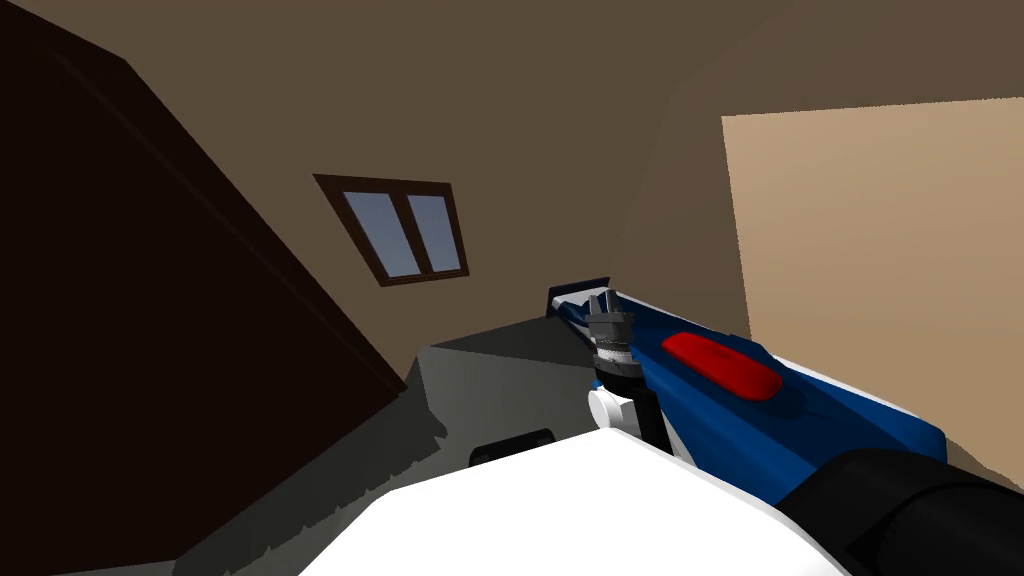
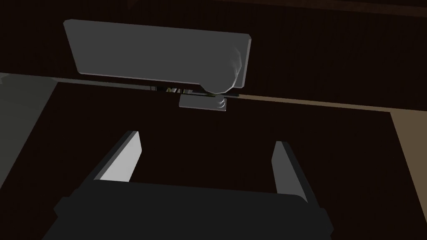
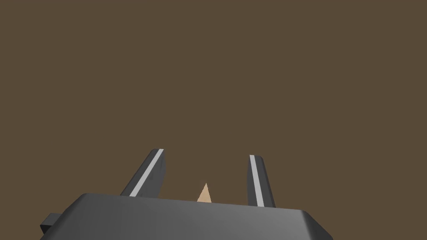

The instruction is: Push the door open

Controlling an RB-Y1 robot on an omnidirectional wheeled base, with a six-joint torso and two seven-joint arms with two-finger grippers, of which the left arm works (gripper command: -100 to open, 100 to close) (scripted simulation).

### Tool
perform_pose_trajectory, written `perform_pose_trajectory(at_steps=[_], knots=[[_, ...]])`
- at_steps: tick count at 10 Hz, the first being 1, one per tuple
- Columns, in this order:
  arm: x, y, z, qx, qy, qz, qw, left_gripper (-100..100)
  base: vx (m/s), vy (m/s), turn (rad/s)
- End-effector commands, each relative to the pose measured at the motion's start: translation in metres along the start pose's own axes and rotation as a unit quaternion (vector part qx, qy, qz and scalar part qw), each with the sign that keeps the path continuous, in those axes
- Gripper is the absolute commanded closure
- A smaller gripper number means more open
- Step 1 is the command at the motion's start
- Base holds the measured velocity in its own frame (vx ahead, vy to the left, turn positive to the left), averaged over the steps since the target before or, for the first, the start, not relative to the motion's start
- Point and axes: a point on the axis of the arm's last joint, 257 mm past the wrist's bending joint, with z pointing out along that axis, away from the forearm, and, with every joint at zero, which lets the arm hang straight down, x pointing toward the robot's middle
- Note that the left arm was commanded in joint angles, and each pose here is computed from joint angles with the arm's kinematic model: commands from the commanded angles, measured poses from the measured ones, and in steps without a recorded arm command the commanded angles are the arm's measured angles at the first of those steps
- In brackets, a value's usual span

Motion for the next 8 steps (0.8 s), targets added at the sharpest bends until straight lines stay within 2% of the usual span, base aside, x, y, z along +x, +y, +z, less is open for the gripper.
perform_pose_trajectory(at_steps=[1, 8], knots=[[0.0001, 0.0001, 0.0013, 0.0, 0.0, 0.0, 1.0, -100, -0.024, 0.139, 0.025], [0.0009, 0.0009, 0.0075, 0.002, -0.002, -0.002, 1.0, -100, -0.026, 0.195, 0.002]])
